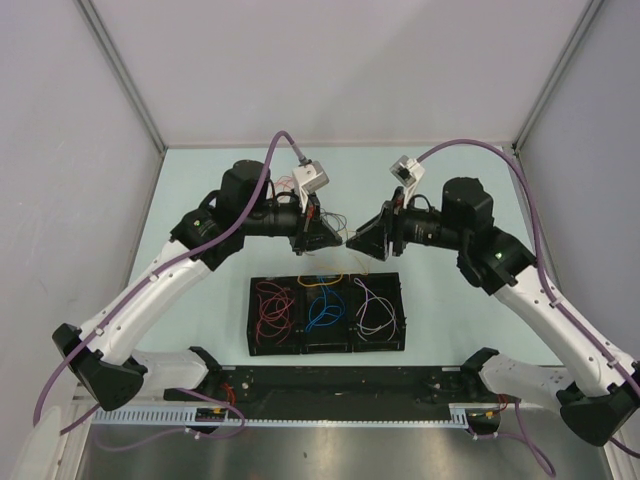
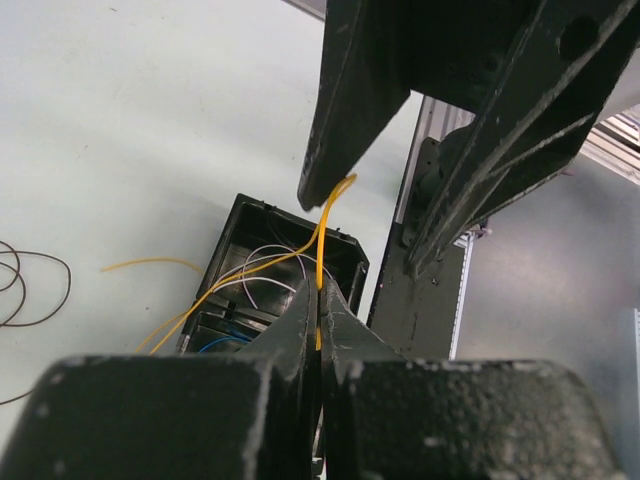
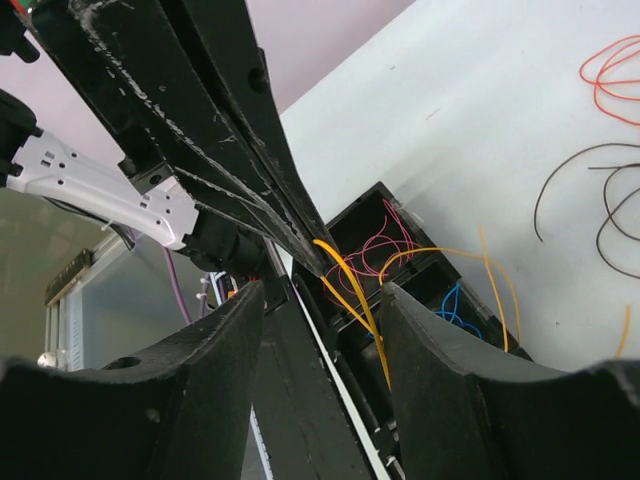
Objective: Untangle the cables
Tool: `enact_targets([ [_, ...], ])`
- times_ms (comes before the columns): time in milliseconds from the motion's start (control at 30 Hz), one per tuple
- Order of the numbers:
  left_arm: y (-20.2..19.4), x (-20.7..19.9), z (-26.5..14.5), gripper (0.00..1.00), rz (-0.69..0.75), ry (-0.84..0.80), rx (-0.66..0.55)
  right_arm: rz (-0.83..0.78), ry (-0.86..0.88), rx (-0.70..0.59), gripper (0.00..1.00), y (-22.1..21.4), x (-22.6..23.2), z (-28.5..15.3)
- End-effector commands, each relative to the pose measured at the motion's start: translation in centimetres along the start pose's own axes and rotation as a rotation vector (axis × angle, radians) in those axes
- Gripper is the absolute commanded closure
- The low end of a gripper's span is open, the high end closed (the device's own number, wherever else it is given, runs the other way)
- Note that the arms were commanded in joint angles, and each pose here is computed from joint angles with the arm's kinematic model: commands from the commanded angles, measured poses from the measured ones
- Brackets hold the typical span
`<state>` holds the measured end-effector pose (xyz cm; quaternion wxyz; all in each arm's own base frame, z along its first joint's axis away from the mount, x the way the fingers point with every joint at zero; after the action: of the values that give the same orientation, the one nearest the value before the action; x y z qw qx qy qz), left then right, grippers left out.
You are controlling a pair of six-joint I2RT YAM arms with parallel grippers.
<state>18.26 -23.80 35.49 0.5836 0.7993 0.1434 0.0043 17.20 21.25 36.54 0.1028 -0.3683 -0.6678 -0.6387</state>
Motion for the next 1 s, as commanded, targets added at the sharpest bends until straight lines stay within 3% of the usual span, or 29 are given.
enact_targets([
  [0,1.4,-0.5,-0.3,1.0,0.055,-0.033,-0.046,-0.088,0.046,-0.047,0.46,1.7,1.9,0.0],
  [167,1.1,-0.3,-0.1,1.0,0.048,-0.026,-0.042,-0.077,0.038,-0.04,0.67,1.4,2.1,0.6],
  [200,1.1,-0.3,-0.2,1.0,0.048,-0.024,-0.042,-0.075,0.036,-0.04,0.81,1.4,2.1,0.7],
  [267,1.1,-0.3,-0.2,1.0,0.045,-0.015,-0.044,-0.073,0.027,-0.043,0.97,1.4,2.0,0.9],
  [367,1.2,0.3,-0.5,0.25,0.034,0.072,-0.042,-0.061,0.008,-0.058,1.0,1.6,2.1,1.0],
  [400,1.2,1.3,-0.7,0.01,0.023,0.176,-0.037,-0.058,-0.011,-0.078,1.0,2.0,2.1,0.9],
  [633,-0.3,4.2,-5.6,0.0,-0.054,0.664,-0.08,-0.099,-0.058,-0.251,1.0,7.8,5.6,-0.9],
  [767,-1.8,3.9,-9.3,0.0,-0.066,0.845,-0.123,-0.133,-0.092,-0.36,1.0,11.2,8.0,-1.9],
  [967,-5.7,3.5,-11.9,0.0,-0.089,1.016,-0.096,-0.151,-0.079,-0.513,1.0,15.2,11.6,-3.9],
])
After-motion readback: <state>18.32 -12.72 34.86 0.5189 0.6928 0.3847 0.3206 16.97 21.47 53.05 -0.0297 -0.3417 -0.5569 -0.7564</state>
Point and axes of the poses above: each gripper's point midway between its finger pads, its own z axis out along the fingers, its own x axis along the line the jaws close on, y = z × x, the point moved 7 cm from there along -z, back along the fingers, and after that the axes turned 10 degrees about z, right-handed, at the moved point
